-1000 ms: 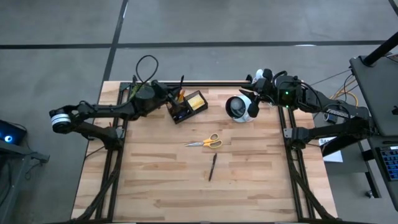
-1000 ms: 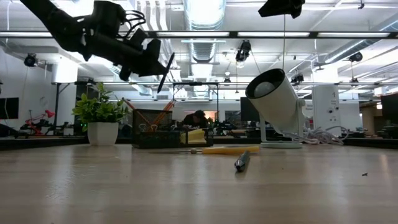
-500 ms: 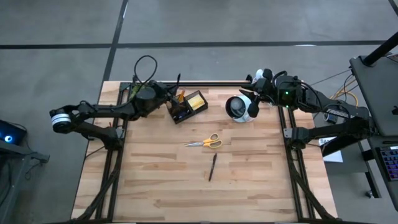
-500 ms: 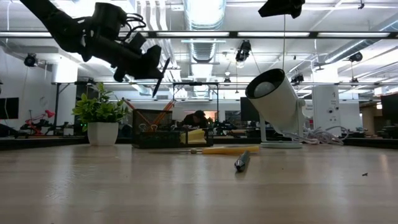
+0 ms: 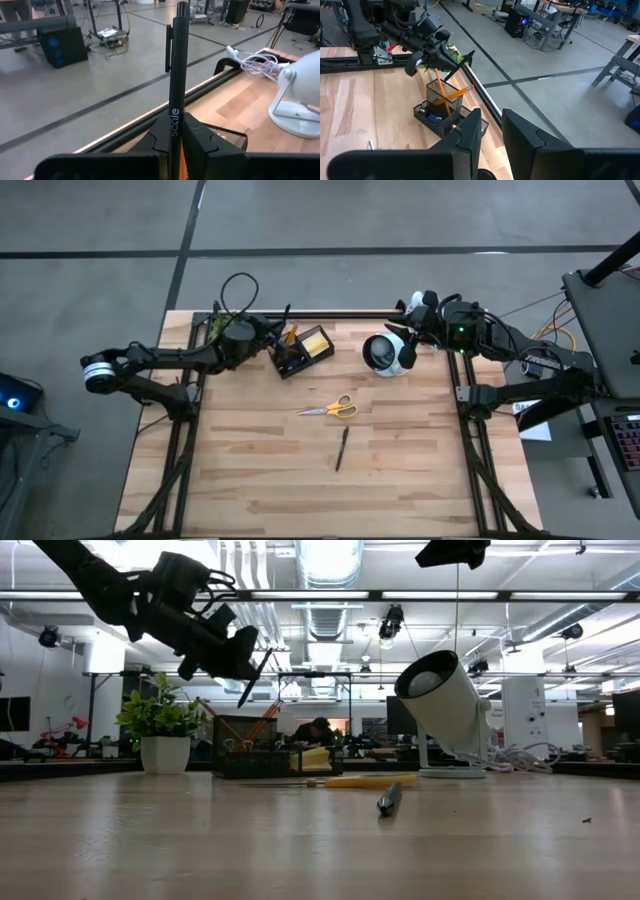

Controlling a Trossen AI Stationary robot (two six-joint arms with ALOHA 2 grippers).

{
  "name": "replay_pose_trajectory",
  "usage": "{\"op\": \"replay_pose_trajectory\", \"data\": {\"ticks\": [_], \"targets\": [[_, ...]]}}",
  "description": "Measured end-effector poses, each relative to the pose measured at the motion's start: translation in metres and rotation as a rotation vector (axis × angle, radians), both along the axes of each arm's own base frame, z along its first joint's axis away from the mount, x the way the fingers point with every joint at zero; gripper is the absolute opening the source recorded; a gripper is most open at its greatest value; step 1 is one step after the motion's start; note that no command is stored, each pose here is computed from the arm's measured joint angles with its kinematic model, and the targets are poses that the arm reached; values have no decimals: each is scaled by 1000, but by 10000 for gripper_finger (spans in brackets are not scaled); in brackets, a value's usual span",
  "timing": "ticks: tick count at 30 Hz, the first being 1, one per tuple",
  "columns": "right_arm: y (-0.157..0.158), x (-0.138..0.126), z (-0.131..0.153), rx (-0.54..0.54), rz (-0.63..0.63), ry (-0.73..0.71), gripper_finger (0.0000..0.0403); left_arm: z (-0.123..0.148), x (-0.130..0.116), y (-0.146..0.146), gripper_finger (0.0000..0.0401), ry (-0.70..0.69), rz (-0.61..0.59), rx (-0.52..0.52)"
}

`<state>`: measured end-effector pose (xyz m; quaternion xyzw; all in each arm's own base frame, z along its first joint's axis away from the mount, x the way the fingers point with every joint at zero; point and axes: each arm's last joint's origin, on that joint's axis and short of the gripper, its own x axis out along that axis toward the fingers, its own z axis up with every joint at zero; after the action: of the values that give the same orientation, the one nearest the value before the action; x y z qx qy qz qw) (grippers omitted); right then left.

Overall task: Pick and place office supplies into organizer
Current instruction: Put the left black pen into the black desk organizer

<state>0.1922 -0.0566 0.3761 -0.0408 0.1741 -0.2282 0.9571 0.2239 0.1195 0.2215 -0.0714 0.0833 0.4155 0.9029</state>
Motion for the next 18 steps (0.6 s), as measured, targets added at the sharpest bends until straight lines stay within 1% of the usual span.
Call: {"op": "replay_pose_trajectory", "data": {"ticks": [4,7,12,18], "targets": [[0,0,0,0,0,0,66,-2,-1,-1,7,5,-1,-7],[0,0,0,0,0,0,66,-9,-3,-2,7,-11,8,-45],[0,0,0,0,0,0,66,-19,-7,-4,7,-2,13,-75],[0,0,0,1,0,0,66,-20,-7,-6,6,0,-6,-82]]}}
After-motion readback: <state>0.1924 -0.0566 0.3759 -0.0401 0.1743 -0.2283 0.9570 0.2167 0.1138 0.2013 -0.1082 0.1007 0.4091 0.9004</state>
